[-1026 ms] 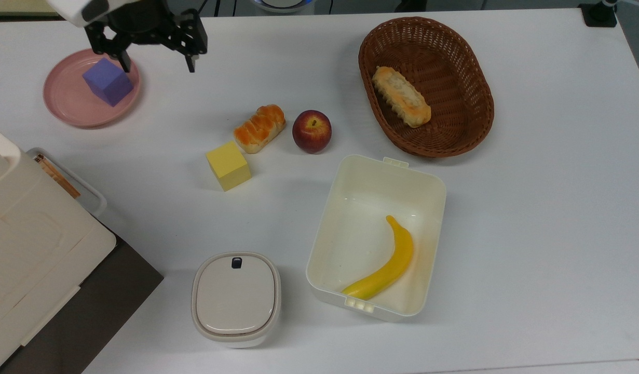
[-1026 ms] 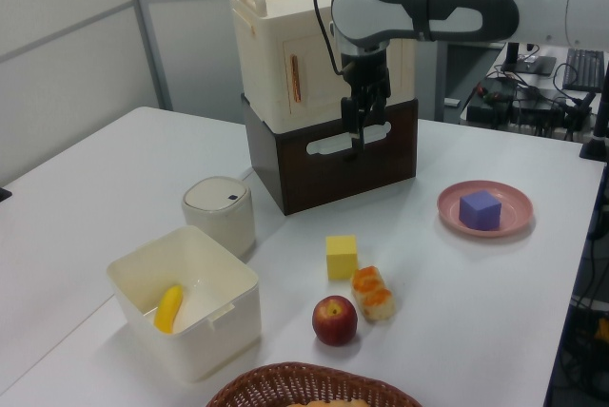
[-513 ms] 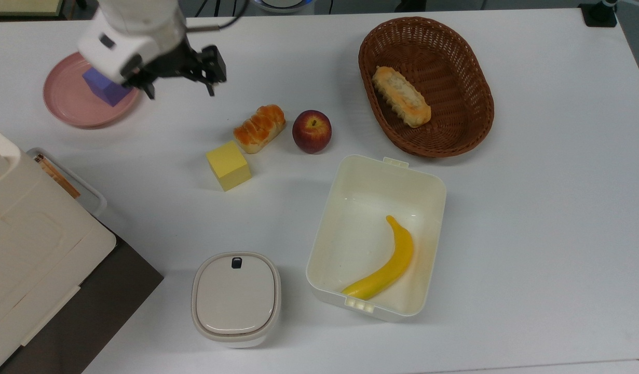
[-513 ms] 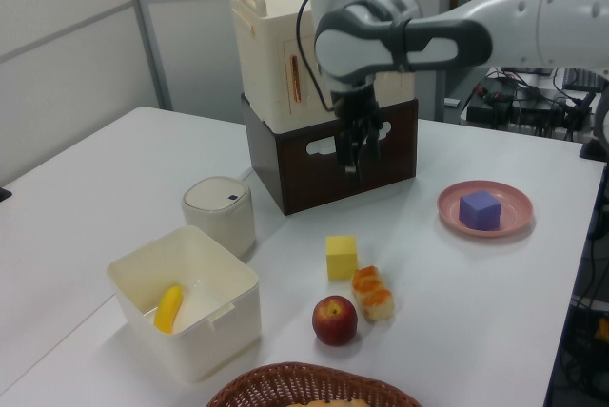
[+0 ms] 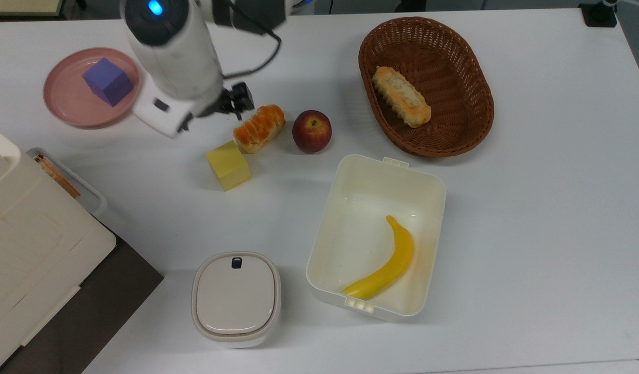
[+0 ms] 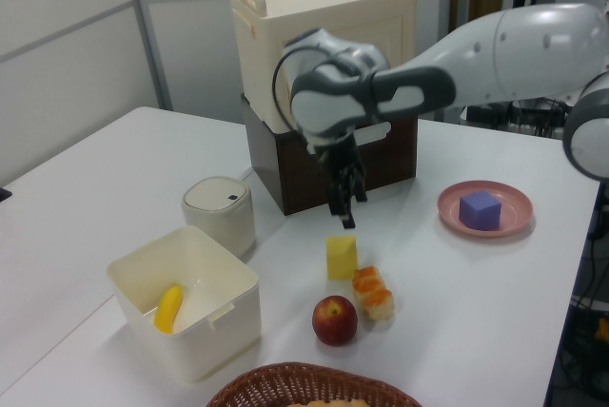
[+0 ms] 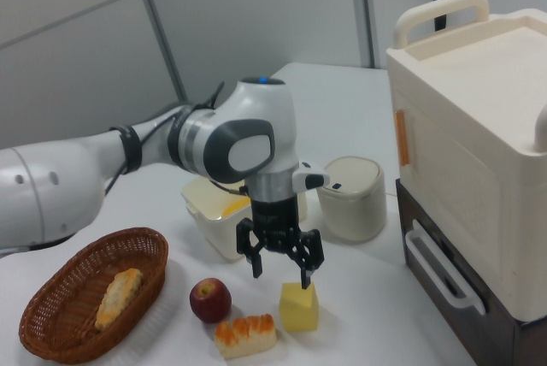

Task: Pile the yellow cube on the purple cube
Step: 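Move the open gripper from the pink plate down to the yellow cube, then close the gripper on the yellow cube and lift it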

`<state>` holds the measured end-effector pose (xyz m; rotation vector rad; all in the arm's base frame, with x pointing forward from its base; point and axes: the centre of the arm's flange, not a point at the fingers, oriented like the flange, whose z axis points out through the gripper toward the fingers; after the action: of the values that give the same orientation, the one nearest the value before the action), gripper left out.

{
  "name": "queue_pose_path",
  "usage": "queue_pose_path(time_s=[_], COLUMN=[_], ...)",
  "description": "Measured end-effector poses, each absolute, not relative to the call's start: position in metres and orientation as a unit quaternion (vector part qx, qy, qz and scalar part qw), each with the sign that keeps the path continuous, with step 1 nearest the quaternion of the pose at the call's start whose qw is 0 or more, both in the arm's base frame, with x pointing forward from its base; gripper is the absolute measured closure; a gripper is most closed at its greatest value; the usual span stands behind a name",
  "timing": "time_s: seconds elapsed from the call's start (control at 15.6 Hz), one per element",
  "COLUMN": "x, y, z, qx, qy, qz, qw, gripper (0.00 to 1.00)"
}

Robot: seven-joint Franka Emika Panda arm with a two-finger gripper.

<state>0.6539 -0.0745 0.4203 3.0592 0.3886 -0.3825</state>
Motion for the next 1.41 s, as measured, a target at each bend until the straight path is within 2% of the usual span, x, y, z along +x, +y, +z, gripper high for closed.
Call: queue_pose_path(time_s=[0.38, 0.96, 1.09, 1.35, 1.41], x=[0.671, 0.679, 0.682, 0.69, 0.69], y=[-0.062, -0.049, -0.043, -0.038, -0.038], z=[0.369, 0.346, 0.345, 0.35, 0.351], qx=[0.977, 0.975, 0.975, 0.982, 0.982], qy=[0.155, 0.17, 0.173, 0.151, 0.149], qz=[-0.133, -0.128, -0.118, -0.085, -0.084], qw=[0.057, 0.066, 0.069, 0.077, 0.077], gripper=[0.0, 0.02, 0.06, 0.44, 0.48])
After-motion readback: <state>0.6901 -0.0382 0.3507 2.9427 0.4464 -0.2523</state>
